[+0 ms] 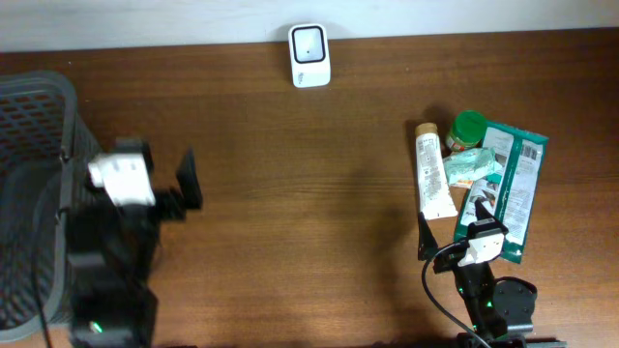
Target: Scan the item barcode
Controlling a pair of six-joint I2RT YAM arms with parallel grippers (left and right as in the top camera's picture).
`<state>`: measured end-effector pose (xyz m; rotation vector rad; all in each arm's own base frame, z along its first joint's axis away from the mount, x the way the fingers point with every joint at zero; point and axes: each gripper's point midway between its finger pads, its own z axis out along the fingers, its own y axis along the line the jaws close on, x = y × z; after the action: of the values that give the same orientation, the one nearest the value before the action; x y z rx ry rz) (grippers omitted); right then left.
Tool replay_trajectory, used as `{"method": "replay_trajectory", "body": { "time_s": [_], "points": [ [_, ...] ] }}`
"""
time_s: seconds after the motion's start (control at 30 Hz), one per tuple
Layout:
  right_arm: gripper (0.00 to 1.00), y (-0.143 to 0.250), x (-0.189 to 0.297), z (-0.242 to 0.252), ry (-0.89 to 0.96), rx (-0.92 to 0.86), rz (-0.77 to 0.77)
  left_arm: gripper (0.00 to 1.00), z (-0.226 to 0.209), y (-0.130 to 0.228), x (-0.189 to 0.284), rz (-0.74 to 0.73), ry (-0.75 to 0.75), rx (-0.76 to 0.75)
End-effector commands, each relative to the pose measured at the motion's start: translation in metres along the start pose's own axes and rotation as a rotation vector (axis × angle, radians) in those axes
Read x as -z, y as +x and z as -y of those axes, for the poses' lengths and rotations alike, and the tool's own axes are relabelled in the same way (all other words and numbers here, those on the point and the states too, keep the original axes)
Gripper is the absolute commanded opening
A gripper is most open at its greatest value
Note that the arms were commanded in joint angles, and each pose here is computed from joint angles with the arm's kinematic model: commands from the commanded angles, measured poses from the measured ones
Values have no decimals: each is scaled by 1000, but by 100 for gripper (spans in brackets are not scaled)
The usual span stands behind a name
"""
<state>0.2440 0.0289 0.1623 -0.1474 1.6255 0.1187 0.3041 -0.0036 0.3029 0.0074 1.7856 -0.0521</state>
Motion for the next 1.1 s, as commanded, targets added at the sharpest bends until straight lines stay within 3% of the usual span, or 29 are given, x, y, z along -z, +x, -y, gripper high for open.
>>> {"method": "replay_trajectory", "body": {
  "time_s": [0.0,0.23,0.57,1.07],
  "points": [
    [98,2,0,-2,-12,-4,0,99,-3,56,16,34,-12,-13],
    [98,2,0,-2,-12,-4,0,99,-3,103,30,142,-11,-20],
    [98,2,0,-2,-12,-4,0,99,-15,155,26,138,-74,-16],
    [98,2,0,-2,-12,-4,0,99,-14,156,26,136,-71,-15]
  ]
}}
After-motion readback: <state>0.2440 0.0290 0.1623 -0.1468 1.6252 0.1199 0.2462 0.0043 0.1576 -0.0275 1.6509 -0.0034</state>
